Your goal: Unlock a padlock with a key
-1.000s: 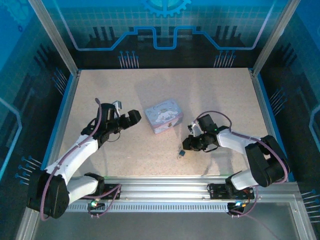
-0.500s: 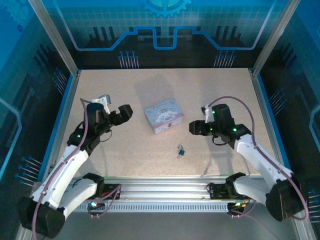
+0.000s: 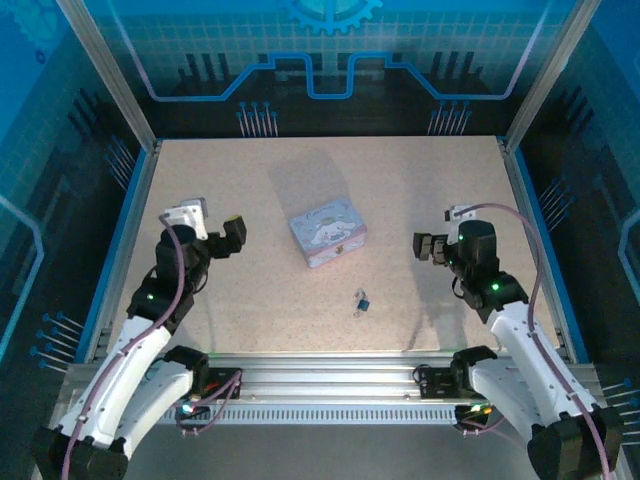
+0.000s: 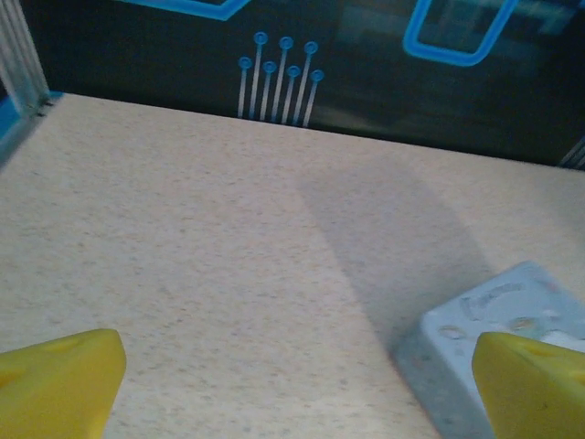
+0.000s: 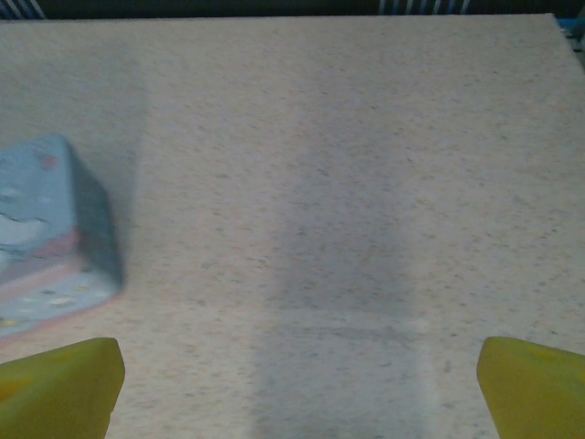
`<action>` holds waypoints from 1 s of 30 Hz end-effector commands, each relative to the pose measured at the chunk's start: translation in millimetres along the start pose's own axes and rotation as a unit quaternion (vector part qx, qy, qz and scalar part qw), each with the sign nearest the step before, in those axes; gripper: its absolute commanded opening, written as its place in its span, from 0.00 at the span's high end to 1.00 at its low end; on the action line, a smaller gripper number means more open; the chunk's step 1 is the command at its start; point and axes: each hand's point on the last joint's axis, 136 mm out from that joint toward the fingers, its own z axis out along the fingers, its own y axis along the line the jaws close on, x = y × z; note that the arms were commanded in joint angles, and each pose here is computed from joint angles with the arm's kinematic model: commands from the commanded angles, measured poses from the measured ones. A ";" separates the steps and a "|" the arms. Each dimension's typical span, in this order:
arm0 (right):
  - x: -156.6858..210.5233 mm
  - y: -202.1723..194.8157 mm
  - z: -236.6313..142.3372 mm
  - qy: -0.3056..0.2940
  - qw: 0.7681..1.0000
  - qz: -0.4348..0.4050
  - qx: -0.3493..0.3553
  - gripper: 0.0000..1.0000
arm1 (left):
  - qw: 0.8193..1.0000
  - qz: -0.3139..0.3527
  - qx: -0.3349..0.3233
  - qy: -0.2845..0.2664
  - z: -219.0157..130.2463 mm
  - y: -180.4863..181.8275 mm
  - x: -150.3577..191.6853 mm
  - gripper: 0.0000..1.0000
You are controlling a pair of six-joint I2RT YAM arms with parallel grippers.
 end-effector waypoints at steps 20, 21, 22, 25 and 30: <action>14.7 -17.5 113.0 -0.108 0.994 -0.032 0.002 0.00 | 0.999 0.033 -0.018 0.000 94.7 34.3 66.5 0.01; 19.8 -15.7 118.3 -0.105 0.994 -0.033 -0.003 0.00 | 0.999 0.033 -0.014 -0.001 98.6 34.6 68.0 0.01; 22.3 -14.5 123.1 -0.105 0.994 -0.039 -0.006 0.00 | 0.999 0.032 -0.010 -0.002 103.1 34.8 69.5 0.01; 20.6 -7.9 131.8 -0.080 0.995 -0.047 -0.026 0.00 | 0.999 0.041 0.004 0.006 113.5 33.5 79.5 0.01; 20.3 -8.4 130.9 -0.078 0.996 -0.044 -0.030 0.00 | 0.997 0.074 0.029 0.016 128.9 26.4 80.2 0.01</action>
